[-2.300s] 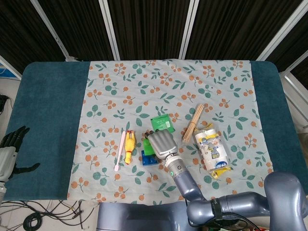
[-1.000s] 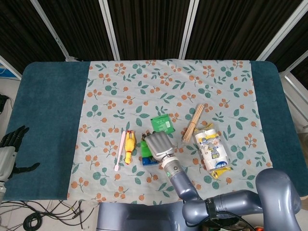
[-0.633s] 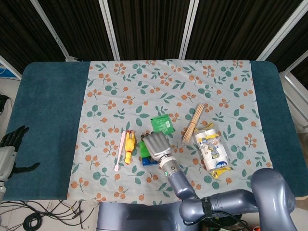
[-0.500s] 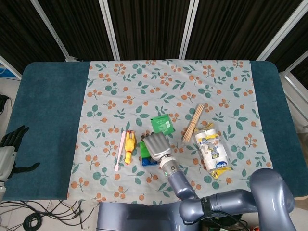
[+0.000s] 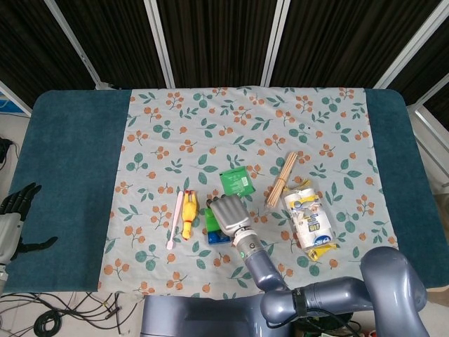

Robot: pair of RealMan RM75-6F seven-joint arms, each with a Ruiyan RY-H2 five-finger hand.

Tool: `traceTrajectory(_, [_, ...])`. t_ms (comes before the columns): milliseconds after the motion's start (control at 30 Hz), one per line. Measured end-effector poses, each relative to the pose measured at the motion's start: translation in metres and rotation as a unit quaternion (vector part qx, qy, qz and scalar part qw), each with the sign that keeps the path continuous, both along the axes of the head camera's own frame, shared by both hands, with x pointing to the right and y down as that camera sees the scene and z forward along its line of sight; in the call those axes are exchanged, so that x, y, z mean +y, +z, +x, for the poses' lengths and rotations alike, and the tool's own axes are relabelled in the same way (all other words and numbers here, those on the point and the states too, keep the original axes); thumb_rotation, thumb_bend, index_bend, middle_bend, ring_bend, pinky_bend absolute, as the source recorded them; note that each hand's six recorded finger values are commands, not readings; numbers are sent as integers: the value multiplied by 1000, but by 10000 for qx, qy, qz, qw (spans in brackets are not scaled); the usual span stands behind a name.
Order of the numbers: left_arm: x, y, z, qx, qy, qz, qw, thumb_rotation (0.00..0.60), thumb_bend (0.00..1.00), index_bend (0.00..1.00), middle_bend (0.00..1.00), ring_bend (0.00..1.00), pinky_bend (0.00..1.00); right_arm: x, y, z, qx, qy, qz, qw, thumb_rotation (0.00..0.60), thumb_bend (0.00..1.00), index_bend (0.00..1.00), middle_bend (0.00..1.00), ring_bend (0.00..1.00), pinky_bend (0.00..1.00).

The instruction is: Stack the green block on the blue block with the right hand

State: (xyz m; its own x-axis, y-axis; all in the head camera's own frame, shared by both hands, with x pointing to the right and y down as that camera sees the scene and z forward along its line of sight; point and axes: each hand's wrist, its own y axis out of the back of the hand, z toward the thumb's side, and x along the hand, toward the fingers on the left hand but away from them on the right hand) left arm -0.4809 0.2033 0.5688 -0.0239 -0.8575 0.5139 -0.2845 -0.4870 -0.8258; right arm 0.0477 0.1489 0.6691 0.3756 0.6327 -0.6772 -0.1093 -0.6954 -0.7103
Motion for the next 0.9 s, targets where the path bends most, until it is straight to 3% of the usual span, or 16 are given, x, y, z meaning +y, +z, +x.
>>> traceTrajectory(267, [0, 0, -1, -8, -11, 4, 10000, 600, 0, 0, 0, 0, 0, 2, 2, 1, 4, -3, -18, 10000, 600, 410, 635, 562, 546, 649])
traceTrajectory(367, [0, 0, 0, -7, -10, 12, 10000, 600, 0, 0, 0, 0, 0, 1, 1, 0, -31, -19, 19, 10000, 600, 401, 602, 496, 499, 556])
traceTrajectory(433, [0, -1, -1, -9, -9, 22, 10000, 600, 0, 0, 0, 0, 0, 1, -1, 0, -63, -28, 47, 10000, 600, 361, 469, 375, 395, 394])
traceTrajectory(500, [0, -1, 0, -4, -13, 33, 10000, 600, 0, 0, 0, 0, 0, 1, -2, 0, -86, -40, 60, 9999, 600, 313, 317, 242, 265, 307])
traceTrajectory(633, [0, -1, 0, -4, -8, 46, 10000, 600, 0, 0, 0, 0, 0, 1, -7, 2, -119, -40, 88, 9999, 600, 235, 37, 15, 30, 217])
traceTrajectory(900, [0, -1, 0, -35, 25, 62, 10000, 600, 0, 0, 0, 0, 0, -8, -22, 8, -187, 82, 363, 9991, 600, 166, 0, 0, 0, 198])
